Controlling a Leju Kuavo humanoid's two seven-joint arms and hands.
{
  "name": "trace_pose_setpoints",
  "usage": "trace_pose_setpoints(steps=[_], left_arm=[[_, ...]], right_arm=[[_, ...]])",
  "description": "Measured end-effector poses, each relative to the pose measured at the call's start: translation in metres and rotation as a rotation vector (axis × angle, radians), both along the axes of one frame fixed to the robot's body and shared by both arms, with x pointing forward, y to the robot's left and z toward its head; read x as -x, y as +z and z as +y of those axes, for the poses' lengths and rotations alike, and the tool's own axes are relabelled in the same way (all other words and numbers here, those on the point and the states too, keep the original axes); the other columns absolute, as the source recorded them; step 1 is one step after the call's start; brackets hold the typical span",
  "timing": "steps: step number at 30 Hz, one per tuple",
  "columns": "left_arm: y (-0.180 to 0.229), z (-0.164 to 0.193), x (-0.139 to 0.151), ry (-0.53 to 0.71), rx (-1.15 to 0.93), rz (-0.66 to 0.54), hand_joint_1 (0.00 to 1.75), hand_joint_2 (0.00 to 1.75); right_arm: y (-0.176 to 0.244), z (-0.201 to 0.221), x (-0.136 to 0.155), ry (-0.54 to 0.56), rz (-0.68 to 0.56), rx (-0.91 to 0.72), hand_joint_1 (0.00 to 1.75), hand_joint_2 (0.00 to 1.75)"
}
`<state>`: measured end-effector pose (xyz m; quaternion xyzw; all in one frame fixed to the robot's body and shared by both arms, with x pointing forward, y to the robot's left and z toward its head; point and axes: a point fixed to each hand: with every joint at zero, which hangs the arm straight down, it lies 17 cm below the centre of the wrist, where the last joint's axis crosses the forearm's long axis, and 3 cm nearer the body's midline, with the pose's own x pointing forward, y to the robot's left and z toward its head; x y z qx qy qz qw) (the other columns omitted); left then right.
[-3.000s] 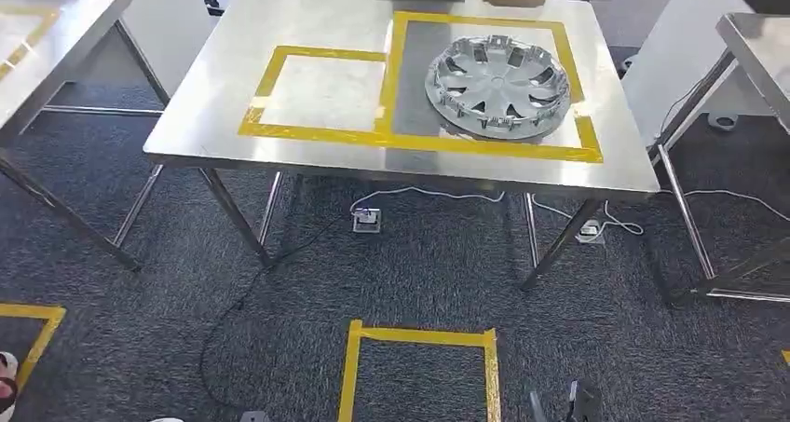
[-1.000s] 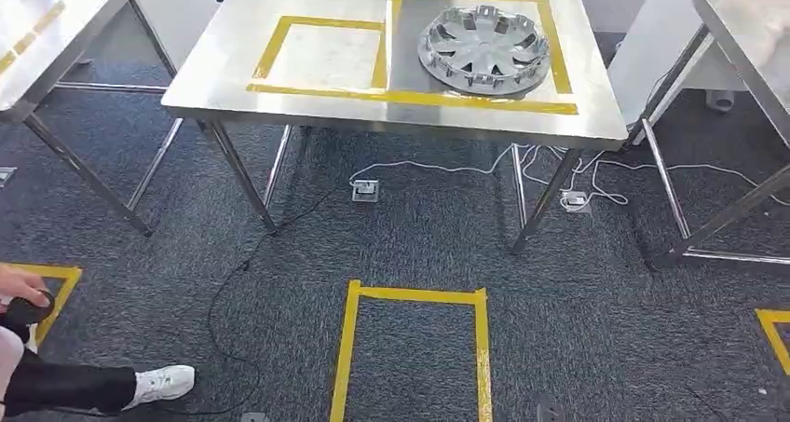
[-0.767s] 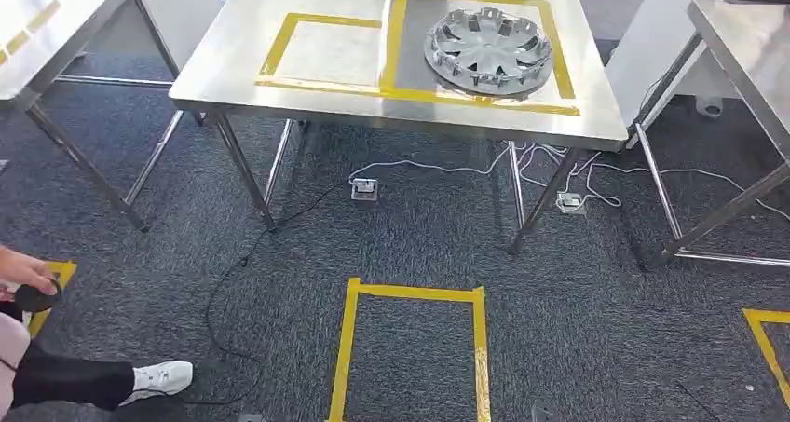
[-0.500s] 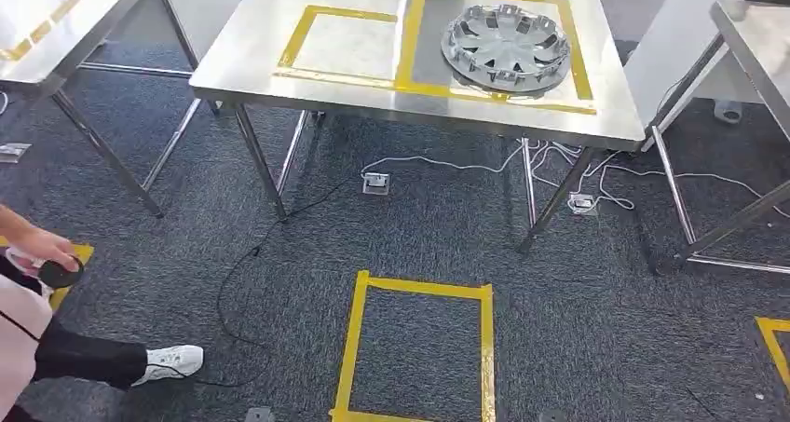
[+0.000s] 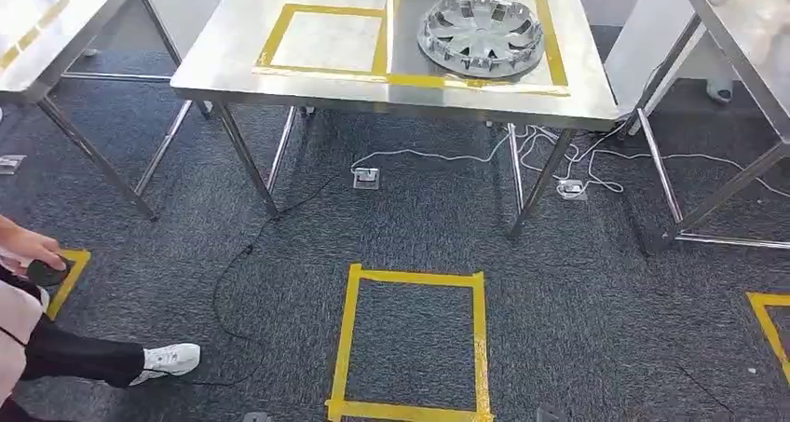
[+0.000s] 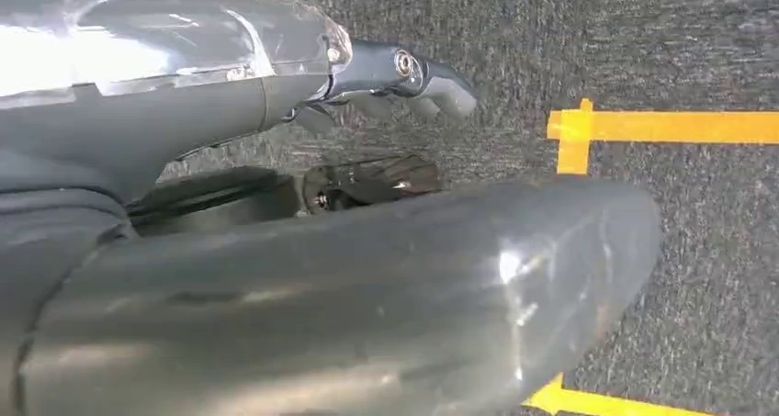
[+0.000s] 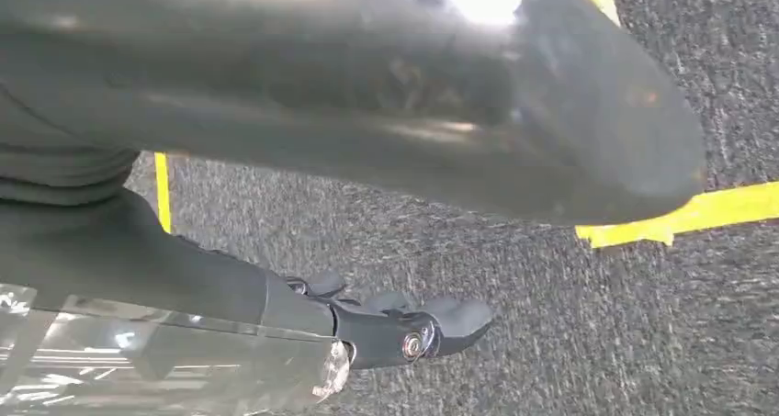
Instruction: Take the parts from the cabinet and place them on the table.
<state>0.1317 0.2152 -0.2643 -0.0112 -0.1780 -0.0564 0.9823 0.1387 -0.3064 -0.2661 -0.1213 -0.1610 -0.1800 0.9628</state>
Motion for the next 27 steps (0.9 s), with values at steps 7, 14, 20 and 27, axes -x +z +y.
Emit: trace_pose_setpoints(steps=[7, 14, 20, 27], left_arm=[[-0.0001, 0.0017, -0.0006, 0.0, 0.0, 0.002, 0.0, 0.0], [-0.0006, 0.003, 0.0007, 0.0, -0.002, 0.006, 0.0, 0.0], [-0.0002, 0.0009, 0.0003, -0.001, 0.002, 0.006, 0.0, 0.0], [-0.0007, 0.0025, 0.0015, -0.001, -0.001, 0.008, 0.0, 0.0]], right_arm=[[-0.0002, 0.0005, 0.001, 0.005, 0.002, 0.001, 0.0, 0.0], [-0.0004, 0.0032, 0.0013, 0.005, 0.003, -0.003, 0.0, 0.0], [0.0003, 0.0022, -0.0016, 0.003, -0.001, -0.002, 0.0, 0.0], [-0.0004, 0.0029, 0.001, 0.001, 0.004, -0.003, 0.0, 0.0]])
